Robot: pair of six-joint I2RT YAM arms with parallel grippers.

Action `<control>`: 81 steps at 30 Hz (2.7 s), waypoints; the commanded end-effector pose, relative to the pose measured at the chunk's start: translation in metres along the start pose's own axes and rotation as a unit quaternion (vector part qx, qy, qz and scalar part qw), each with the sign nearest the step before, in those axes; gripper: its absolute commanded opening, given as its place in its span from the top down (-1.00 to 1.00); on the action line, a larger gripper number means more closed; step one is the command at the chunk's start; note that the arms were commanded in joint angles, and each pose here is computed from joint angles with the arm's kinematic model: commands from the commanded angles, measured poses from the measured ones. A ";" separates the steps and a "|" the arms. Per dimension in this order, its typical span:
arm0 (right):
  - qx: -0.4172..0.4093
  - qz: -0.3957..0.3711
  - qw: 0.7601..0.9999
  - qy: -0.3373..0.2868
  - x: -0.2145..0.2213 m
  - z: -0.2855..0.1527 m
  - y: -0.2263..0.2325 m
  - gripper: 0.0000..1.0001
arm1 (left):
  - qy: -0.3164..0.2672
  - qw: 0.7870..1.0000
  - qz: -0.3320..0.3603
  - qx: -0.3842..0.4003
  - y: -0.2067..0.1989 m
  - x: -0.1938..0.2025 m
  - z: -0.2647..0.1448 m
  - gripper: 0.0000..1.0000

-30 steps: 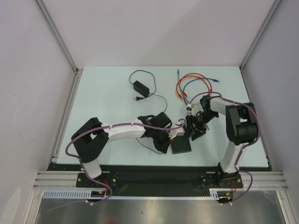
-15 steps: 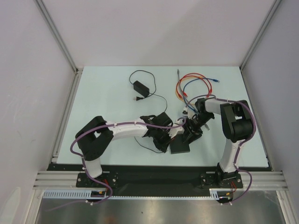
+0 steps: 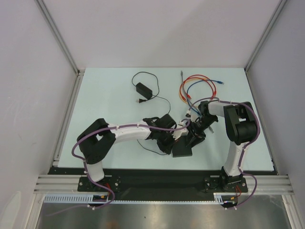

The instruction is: Insert the plug into the switch port

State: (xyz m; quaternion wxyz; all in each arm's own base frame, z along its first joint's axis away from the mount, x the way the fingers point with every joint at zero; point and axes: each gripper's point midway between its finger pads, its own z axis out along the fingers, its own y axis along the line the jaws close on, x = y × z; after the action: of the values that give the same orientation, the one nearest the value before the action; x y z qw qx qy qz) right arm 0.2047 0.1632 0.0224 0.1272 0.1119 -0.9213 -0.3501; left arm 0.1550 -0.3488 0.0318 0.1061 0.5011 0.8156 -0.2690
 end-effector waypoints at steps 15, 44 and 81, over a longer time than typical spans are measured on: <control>0.002 -0.017 1.000 -0.007 -0.008 0.007 -0.005 0.06 | -0.024 1.000 -0.011 0.005 0.010 -0.022 -0.002 0.99; -0.009 -0.008 1.000 -0.006 -0.006 0.005 -0.006 0.06 | 0.003 0.999 -0.009 0.030 0.001 -0.002 0.010 0.99; -0.021 -0.008 1.000 -0.002 -0.004 0.007 -0.002 0.06 | -0.047 0.998 0.006 0.037 -0.001 -0.030 -0.003 0.99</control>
State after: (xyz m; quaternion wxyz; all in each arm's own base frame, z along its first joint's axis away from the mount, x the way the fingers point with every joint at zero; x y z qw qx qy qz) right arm 0.2039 0.1656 0.0227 0.1367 0.0983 -0.9141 -0.3688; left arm 0.1591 -0.3497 0.0286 0.0998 0.4884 0.8162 -0.2919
